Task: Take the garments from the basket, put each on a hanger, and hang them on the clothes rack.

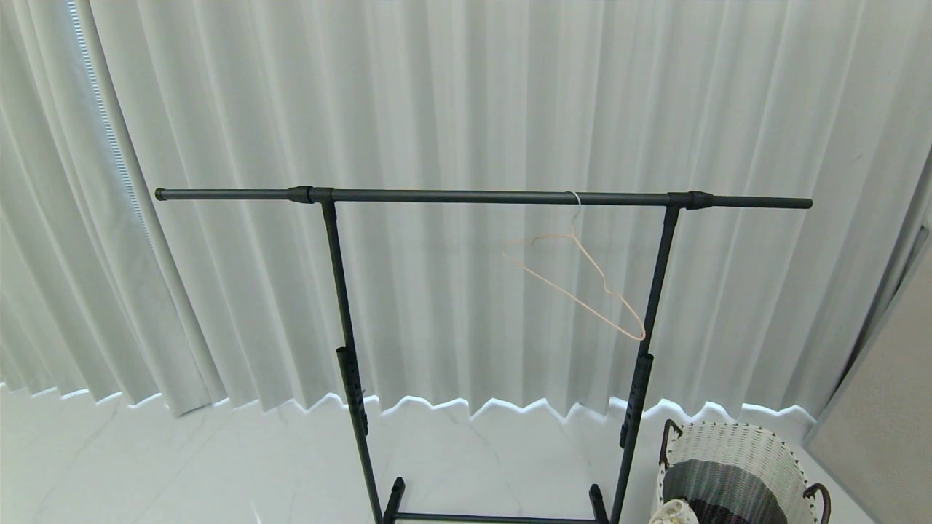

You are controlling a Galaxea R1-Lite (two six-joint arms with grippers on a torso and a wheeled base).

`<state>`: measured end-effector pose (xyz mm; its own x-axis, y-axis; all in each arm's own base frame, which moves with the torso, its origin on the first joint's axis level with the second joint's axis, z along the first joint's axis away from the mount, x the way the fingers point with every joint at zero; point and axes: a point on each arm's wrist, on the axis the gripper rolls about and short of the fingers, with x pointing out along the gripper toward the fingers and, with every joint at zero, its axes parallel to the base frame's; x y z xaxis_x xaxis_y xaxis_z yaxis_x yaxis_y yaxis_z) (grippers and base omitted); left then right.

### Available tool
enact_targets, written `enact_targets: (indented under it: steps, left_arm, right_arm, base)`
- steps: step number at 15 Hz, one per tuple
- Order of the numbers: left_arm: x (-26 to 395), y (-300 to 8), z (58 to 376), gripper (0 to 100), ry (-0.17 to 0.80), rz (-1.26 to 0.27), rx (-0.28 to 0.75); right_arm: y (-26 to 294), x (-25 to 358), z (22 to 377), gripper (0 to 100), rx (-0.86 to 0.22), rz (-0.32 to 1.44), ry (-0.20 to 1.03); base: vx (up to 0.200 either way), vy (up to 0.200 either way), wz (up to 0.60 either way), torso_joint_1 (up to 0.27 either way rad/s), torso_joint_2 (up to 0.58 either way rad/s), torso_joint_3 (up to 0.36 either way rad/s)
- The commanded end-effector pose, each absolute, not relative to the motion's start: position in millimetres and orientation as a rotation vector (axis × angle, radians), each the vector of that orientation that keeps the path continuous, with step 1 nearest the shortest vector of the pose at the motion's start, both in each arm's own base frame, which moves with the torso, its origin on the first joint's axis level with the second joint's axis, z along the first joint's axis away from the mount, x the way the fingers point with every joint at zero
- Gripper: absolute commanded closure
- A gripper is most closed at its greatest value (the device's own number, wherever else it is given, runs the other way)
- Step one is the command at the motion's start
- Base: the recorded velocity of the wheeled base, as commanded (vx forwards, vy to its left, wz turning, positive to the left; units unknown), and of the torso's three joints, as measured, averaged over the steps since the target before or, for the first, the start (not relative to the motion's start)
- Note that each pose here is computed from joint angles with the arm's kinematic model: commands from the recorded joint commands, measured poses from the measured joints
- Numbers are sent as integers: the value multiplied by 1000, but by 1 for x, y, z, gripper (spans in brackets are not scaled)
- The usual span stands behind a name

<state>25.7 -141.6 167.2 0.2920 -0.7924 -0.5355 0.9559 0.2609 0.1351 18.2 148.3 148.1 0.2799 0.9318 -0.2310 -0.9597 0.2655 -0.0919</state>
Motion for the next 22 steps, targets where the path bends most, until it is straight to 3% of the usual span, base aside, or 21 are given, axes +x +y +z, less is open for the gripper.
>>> enact_targets:
  steps: [1, 7, 8, 17, 18, 22]
  left_arm:
    - [32, -145, 164, 0, 425, -1188, 492]
    - [33, -151, 157, 0, 447, -1186, 542]
    - [33, -151, 157, 100, 448, -1185, 543]
    - [33, -150, 156, 100, 453, -1180, 542]
    - [35, -150, 155, 100, 453, -1163, 543]
    - [50, -150, 151, 100, 427, -944, 626]
  right_arm:
    - [149, 18, 148, 100, -234, 1285, 142]
    - [153, 18, 152, 100, -220, 1286, 132]
    - [153, 18, 152, 100, -220, 1286, 132]
    - [152, 18, 153, 100, -223, 1283, 125]
    - [152, 19, 153, 0, -230, 1270, 120]
    - [151, 20, 153, 0, -233, 1221, 115]
  base:
    - [0, 0, 0, 0, 0, 0]
    - [0, 0, 0, 0, 0, 0]
    - [0, 0, 0, 0, 0, 0]
    - [0, 0, 0, 0, 0, 0]
    - [0, 0, 0, 0, 0, 0]
    - [0, 0, 0, 0, 0, 0]
